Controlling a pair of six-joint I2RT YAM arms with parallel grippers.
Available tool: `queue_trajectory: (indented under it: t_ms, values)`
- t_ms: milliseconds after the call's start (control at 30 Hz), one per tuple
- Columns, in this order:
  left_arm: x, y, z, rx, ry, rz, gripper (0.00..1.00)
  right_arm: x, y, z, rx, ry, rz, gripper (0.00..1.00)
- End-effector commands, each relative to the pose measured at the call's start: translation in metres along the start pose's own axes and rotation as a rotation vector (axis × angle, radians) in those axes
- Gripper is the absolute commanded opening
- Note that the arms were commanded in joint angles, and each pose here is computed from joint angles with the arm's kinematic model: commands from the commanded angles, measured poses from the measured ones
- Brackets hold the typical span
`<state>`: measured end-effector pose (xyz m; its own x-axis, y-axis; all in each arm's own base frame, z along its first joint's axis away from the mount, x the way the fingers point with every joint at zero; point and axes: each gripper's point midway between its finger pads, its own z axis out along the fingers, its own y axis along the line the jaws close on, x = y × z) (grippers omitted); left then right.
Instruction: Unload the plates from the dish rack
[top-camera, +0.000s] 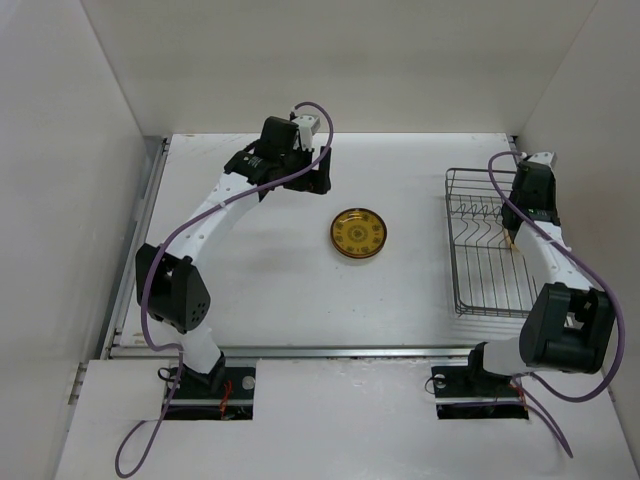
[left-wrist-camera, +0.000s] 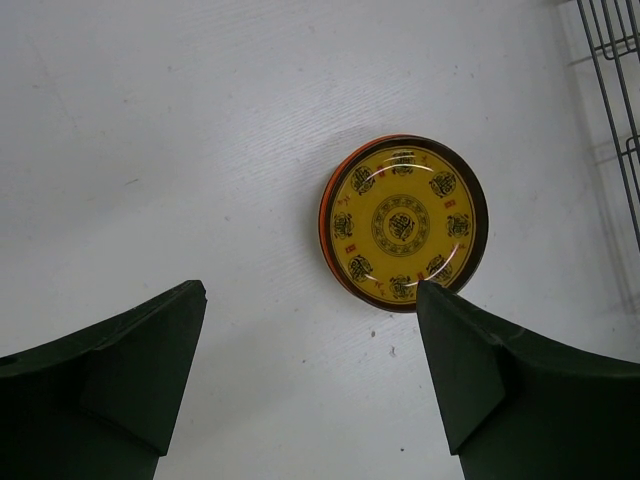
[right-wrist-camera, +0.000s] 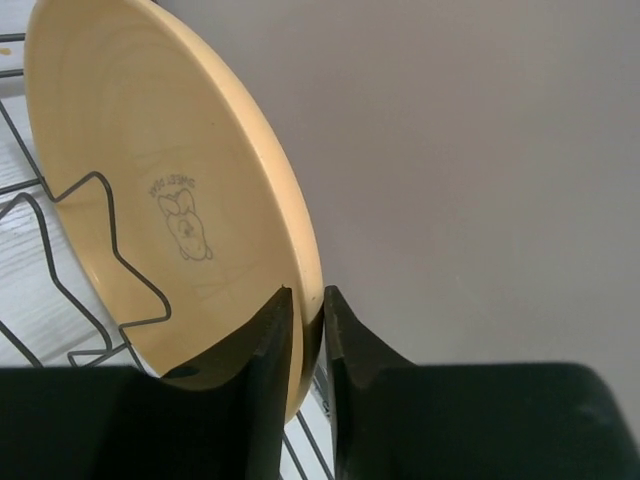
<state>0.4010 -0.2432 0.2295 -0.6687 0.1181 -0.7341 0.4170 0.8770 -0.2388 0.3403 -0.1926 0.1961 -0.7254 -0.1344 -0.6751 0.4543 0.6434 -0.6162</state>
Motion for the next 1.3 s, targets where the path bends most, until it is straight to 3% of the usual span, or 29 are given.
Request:
queue_trajectory:
  t_ms: [0,633,1267]
  values:
    - [-0.011,-0.006,-0.008,0.016,-0.047,0.017,0.84,-0.01,-0.001,-0.001,0.012,-0.025,0.022,0.22]
    - [-0.013,-0.006,-0.012,0.018,-0.056,0.028,0.86,-0.033,-0.04,-0.027,0.099,-0.138,0.153,0.0]
    - [-0.009,-0.005,-0.01,0.016,-0.047,0.027,0.86,-0.057,-0.096,-0.074,0.2,-0.341,0.353,0.0]
